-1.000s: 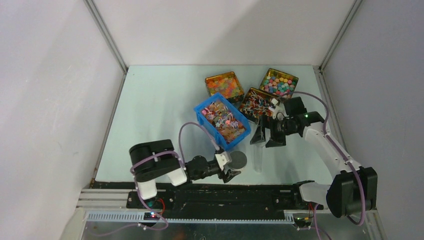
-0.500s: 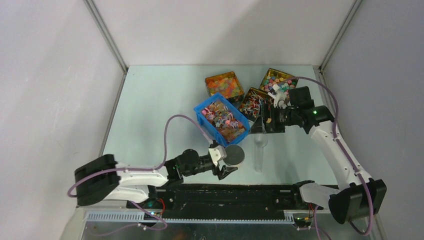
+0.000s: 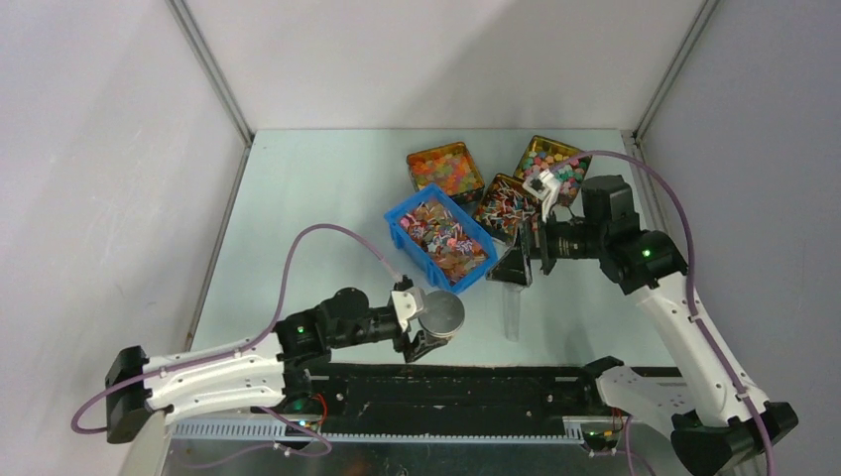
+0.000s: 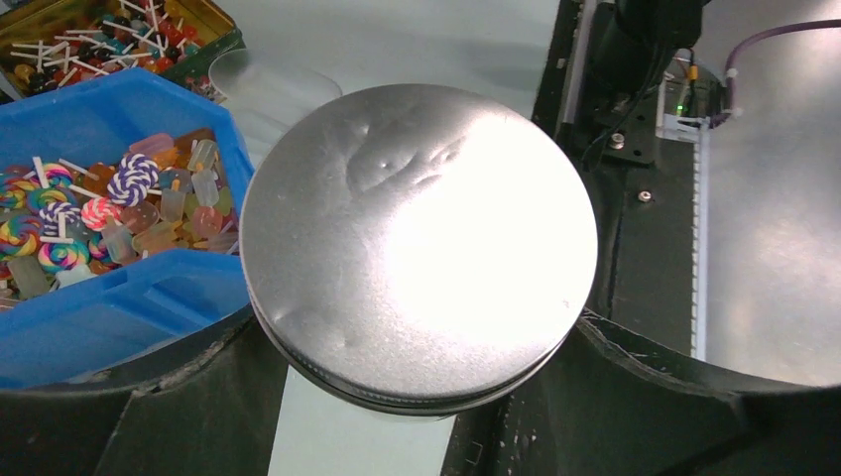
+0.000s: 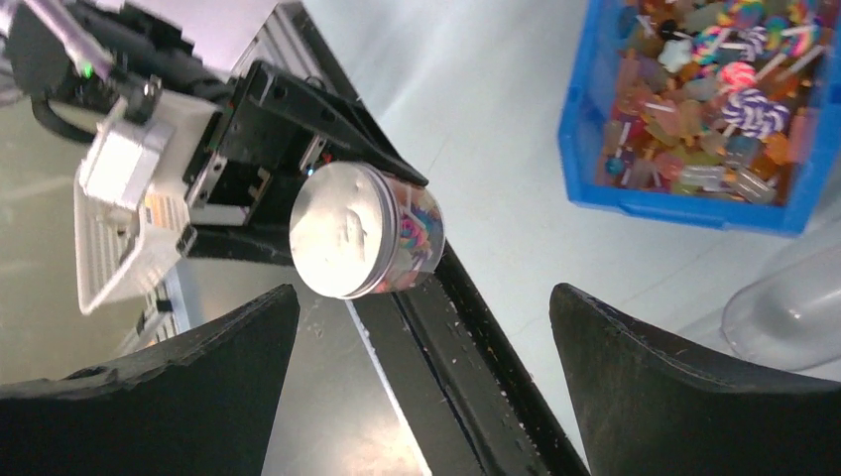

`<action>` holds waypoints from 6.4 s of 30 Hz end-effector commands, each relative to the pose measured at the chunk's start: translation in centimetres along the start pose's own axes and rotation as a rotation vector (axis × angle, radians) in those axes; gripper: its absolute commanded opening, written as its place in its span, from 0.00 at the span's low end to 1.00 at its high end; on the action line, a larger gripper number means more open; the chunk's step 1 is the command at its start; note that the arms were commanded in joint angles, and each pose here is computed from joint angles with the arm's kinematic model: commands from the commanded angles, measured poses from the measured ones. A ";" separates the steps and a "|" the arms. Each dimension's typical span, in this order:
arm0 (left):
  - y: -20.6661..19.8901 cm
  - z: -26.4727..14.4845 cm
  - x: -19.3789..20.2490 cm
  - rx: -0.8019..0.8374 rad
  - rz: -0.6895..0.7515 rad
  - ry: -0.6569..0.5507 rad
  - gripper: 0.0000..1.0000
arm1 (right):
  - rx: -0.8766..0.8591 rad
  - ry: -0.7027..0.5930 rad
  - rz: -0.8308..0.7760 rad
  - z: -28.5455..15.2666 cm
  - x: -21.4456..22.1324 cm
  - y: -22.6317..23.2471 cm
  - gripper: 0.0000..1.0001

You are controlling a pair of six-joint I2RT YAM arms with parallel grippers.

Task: Pack the candies
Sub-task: Pick up the packing bottle from the center of the board, then screw the bottle lid onto the packing bottle.

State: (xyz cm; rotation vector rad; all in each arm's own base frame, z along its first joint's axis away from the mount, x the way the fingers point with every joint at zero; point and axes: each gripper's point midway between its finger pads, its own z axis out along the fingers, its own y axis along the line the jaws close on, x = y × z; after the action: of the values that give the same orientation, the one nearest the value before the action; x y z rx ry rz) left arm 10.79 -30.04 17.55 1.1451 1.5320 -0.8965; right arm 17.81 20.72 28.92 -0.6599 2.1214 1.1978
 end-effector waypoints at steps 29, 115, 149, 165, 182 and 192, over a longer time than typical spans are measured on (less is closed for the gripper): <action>-4.6 -4.2 -5.8 0.279 0.176 0.007 0.58 | -0.470 -0.006 -0.788 2.4 6.3 13.6 1.00; -1.1 -3.8 -11.1 0.035 0.137 -0.142 0.52 | -0.149 0.088 -0.773 9.3 7.1 9.7 0.72; -1.8 -4.0 -6.1 0.078 0.121 -0.014 0.50 | -0.110 0.090 -0.736 7.1 6.6 8.2 1.00; -5.5 -4.3 -4.8 0.299 0.143 0.017 0.51 | -0.377 0.087 -0.891 2.0 9.0 9.3 1.00; -7.3 -2.9 -6.4 0.407 0.173 0.011 0.50 | -0.570 0.084 -0.928 4.4 8.7 13.2 1.00; -7.4 -3.2 -7.1 0.403 0.180 0.000 0.49 | -0.530 0.078 -0.947 5.2 8.5 13.1 0.95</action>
State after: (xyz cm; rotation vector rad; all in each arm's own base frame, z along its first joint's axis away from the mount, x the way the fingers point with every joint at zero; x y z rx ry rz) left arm 3.48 -29.91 21.02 1.5907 1.3959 -1.0791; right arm 4.01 29.32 25.31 -1.7595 1.3089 1.1531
